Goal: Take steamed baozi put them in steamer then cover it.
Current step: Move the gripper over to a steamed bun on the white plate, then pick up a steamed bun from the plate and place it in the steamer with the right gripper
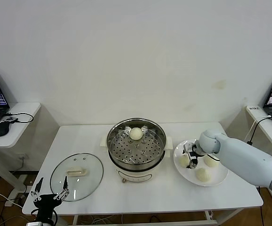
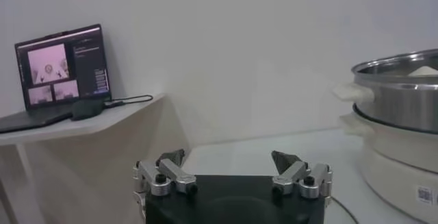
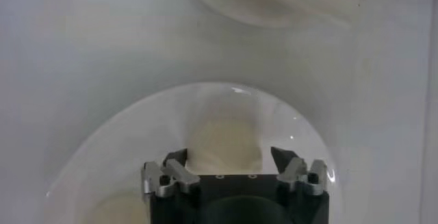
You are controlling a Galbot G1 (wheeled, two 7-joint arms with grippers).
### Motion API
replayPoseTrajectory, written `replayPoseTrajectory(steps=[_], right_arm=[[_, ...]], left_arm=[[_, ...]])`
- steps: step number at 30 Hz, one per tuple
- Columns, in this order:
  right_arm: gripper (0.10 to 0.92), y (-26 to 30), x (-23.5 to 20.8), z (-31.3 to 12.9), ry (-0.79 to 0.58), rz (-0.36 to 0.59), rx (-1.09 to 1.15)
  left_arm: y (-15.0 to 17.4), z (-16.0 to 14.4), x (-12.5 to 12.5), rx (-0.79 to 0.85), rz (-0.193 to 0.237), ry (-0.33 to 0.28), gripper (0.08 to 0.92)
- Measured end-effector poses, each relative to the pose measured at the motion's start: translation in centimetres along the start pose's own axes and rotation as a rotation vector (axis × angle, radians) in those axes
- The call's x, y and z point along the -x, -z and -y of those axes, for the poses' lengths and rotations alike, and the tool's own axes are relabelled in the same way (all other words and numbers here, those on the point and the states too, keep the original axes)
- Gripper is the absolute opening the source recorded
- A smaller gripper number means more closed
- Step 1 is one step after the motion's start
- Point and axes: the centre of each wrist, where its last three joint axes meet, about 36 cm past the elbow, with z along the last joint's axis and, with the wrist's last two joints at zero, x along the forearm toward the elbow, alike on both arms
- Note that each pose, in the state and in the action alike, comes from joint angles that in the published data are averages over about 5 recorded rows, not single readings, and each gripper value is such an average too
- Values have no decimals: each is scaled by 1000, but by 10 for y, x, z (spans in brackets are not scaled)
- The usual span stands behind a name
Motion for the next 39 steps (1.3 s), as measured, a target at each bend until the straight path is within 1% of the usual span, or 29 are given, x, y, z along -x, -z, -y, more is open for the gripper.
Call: replayPoseTrajectory(steps=[4, 12, 18, 24, 29, 32, 35, 39], right_arm=[[606, 0, -1, 2, 7, 1, 5], [583, -6, -21, 7, 9, 6, 14], [585, -18, -62, 18, -22, 8, 29], [586, -19, -121, 35, -89, 35, 44], [594, 1, -173, 53, -151, 85, 34], [599, 23, -196, 64, -176, 117, 19], [602, 50, -207, 72, -181, 149, 6], [602, 89, -209, 81, -172, 190, -1]], left_arm=[[0, 0, 0, -1, 0, 0, 823], [0, -1, 0, -1, 0, 3, 823], [1, 0, 0, -5, 4, 0, 823], [5, 3, 2, -8, 15, -10, 823], [7, 6, 3, -9, 19, -19, 823], [7, 6, 4, -10, 20, -20, 823], [6, 5, 4, -10, 18, -19, 823], [5, 3, 5, -9, 15, -14, 823]])
